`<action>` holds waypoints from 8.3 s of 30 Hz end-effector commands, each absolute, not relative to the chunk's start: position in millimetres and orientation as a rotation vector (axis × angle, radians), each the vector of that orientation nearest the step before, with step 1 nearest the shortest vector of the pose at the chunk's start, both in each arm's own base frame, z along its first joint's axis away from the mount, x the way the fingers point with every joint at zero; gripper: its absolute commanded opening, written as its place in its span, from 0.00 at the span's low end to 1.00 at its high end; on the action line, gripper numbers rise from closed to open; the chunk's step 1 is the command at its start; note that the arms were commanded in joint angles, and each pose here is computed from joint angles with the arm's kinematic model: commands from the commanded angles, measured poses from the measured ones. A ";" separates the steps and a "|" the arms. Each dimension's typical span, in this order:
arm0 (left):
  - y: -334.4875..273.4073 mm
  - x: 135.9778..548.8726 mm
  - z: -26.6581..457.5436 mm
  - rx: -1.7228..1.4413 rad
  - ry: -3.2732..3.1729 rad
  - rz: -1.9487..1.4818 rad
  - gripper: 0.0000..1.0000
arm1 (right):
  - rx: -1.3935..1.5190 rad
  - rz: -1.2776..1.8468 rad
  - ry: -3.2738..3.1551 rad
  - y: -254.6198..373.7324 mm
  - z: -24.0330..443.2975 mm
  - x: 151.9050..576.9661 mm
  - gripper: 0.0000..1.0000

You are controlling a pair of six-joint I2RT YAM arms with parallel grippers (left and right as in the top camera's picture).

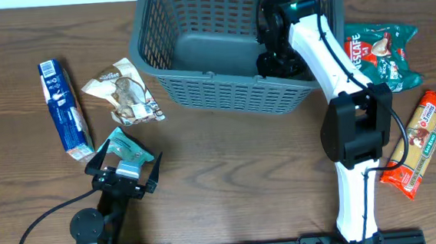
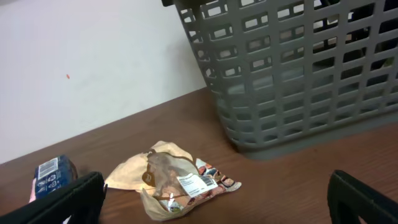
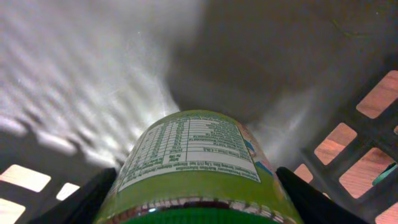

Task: Pack container
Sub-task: 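Lower the jar into the basket and open the right gripper, then move the right gripper back right over the green Nescafé pouch, then lower the right gripper and pinch the Nescafé pouch, then lift the Nescafé pouch and carry it into the grey basket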

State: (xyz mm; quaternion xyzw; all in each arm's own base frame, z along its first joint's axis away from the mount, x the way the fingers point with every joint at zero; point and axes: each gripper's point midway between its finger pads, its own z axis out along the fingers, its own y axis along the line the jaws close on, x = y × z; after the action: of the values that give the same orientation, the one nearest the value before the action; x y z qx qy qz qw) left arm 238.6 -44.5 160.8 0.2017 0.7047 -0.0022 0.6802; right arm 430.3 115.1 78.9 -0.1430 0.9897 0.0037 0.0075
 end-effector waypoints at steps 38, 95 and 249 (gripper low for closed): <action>-48.1 237.4 144.1 0.476 1.626 -0.029 0.99 | -0.230 -0.069 2.530 94.2 308.9 470.5 0.98; -48.1 237.4 144.1 0.476 1.626 -0.029 0.99 | 0.423 -0.028 2.957 -196.1 127.7 461.2 0.99; -48.1 237.4 144.1 0.476 1.626 -0.029 0.98 | -0.244 -0.038 1.965 -1.3 454.1 367.7 0.01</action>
State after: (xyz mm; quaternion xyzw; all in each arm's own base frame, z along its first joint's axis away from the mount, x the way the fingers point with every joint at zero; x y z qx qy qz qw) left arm 238.6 -44.5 160.6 0.2017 0.7048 -0.0023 0.6801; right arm 367.2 -42.5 431.7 -0.0380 0.8557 -0.0558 0.5131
